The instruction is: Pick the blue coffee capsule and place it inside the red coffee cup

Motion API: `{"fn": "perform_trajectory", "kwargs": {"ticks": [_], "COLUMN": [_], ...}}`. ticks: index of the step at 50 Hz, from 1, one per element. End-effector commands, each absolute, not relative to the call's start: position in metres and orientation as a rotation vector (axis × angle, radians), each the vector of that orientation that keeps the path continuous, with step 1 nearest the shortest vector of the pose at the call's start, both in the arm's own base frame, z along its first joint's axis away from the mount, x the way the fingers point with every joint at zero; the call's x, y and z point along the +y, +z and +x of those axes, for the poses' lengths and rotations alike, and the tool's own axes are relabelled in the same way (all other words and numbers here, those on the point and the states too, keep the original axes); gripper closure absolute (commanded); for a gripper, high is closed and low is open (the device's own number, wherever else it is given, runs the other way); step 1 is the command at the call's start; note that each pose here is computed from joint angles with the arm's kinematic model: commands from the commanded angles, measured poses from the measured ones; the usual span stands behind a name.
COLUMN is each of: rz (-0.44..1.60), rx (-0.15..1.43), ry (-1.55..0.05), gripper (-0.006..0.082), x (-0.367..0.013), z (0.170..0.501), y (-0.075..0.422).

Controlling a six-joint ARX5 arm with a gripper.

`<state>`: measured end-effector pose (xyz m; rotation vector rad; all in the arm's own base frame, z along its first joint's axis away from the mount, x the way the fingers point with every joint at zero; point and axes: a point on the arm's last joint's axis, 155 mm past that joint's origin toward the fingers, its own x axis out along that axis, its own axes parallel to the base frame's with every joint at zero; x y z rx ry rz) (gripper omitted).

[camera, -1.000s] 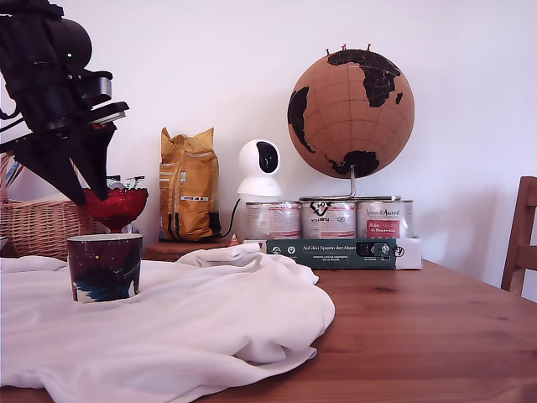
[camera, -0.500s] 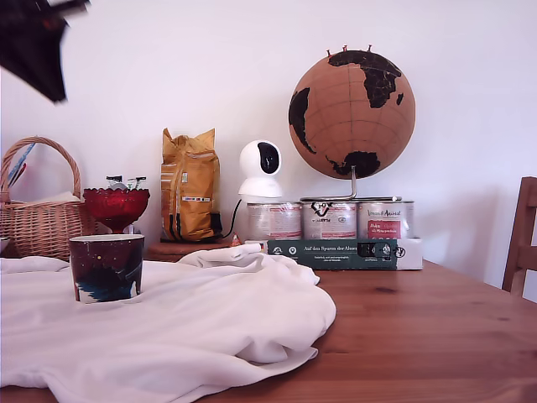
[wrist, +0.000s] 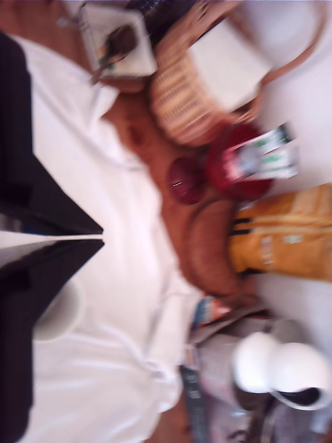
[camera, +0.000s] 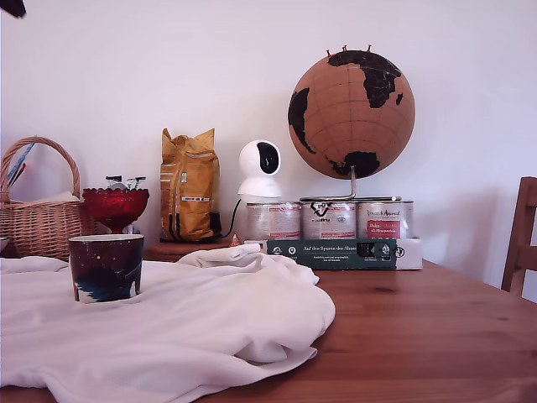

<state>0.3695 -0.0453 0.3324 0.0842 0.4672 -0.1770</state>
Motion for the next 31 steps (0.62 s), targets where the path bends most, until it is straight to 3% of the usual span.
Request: {"fn": "perform_trajectory", "kwargs": {"ticks": [1,18,31], "rz": [0.086,0.097,0.108], "rx": [0.481,0.382,0.273], "ry": [-0.167,-0.109,-0.107], "gripper": [0.0786,0.0786,0.0786], "x": [-0.043,-0.031,-0.031], "z": [0.366,0.349,0.342], "y": [0.315,0.313,0.342]}}
